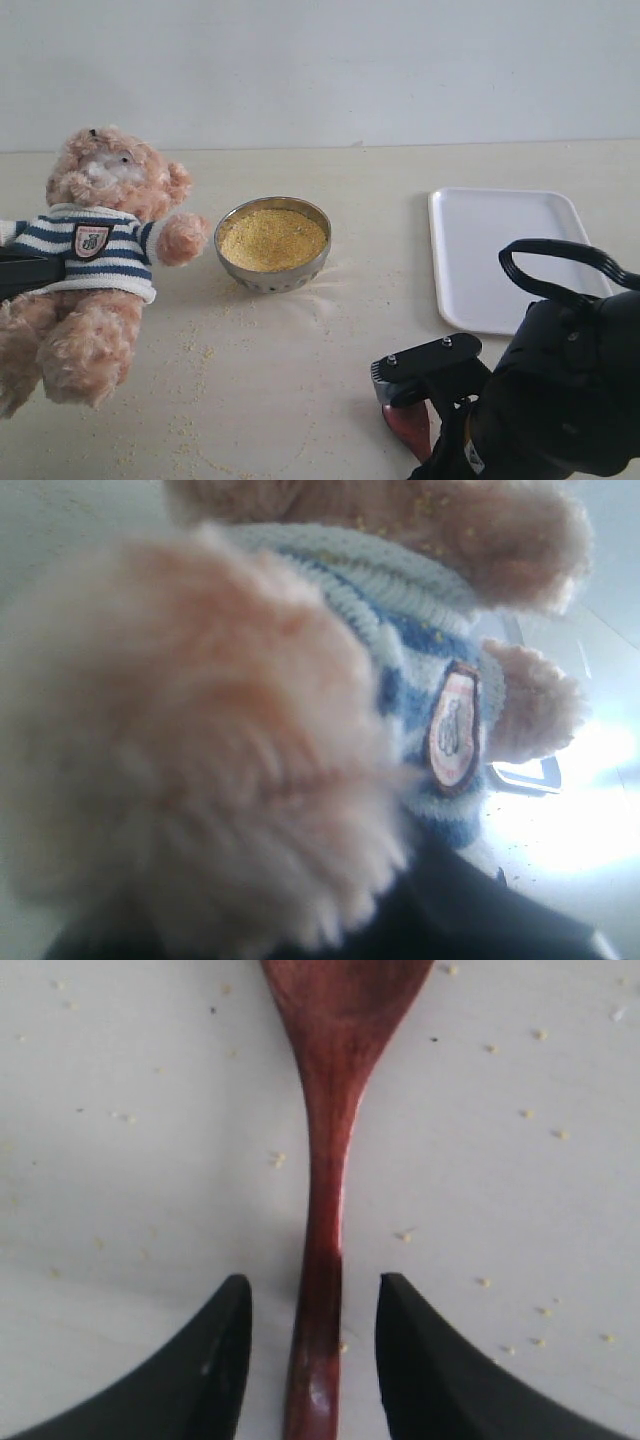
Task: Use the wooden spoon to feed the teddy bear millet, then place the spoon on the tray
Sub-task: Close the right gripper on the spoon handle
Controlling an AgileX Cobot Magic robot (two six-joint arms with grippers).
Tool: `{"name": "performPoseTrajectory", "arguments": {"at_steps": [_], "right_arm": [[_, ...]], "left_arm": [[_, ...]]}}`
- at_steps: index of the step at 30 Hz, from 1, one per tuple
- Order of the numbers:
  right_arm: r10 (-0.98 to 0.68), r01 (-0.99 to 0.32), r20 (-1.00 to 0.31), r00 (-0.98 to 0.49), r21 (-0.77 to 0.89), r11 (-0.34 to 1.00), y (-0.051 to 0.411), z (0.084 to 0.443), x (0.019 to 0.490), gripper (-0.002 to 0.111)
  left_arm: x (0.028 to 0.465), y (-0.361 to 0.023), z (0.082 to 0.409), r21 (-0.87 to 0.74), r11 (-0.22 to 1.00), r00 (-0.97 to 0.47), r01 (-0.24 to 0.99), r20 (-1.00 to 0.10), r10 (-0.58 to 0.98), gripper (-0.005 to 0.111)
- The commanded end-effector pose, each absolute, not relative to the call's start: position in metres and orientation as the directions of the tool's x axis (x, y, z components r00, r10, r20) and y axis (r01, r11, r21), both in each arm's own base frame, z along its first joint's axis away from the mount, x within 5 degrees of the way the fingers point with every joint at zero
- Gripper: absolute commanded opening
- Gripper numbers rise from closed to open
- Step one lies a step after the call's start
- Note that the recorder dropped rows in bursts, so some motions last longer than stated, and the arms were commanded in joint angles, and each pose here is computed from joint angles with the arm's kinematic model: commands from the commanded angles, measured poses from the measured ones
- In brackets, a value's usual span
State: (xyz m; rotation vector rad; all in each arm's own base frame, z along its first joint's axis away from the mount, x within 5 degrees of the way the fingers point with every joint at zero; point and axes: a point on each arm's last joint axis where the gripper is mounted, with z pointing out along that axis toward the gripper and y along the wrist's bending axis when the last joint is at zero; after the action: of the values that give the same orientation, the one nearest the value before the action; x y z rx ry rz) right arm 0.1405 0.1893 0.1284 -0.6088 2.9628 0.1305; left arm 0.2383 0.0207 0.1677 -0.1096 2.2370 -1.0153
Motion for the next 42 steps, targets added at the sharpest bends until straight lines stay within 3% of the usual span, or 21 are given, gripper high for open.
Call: {"name": "performPoseTrajectory", "arguments": {"at_steps": [1, 4, 8, 42], "right_arm": [[-0.382, -0.392, -0.131, -0.915, 0.058, 0.918, 0.1894, 0.1283, 0.1404, 0.04], [-0.374, -0.384, -0.13, -0.918, 0.061, 0.921, 0.1895, 0.1282, 0.1402, 0.037], [-0.374, -0.384, -0.13, -0.918, 0.061, 0.921, 0.1895, 0.1282, 0.1402, 0.025], [-0.397, -0.412, -0.168, -0.902, 0.065, 0.909, 0.1912, 0.1285, 0.1428, 0.025]], "left_arm": [[0.2395, 0.0208, 0.1703, -0.706, 0.682, -0.76, 0.194, -0.547, -0.35, 0.005], [0.2395, 0.0208, 0.1703, -0.706, 0.682, -0.76, 0.194, -0.547, -0.35, 0.005], [0.2395, 0.0208, 0.1703, -0.706, 0.682, -0.76, 0.194, -0.547, -0.35, 0.005], [0.2395, 0.0208, 0.1703, -0.706, 0.682, -0.76, 0.194, -0.547, -0.35, 0.005]]}}
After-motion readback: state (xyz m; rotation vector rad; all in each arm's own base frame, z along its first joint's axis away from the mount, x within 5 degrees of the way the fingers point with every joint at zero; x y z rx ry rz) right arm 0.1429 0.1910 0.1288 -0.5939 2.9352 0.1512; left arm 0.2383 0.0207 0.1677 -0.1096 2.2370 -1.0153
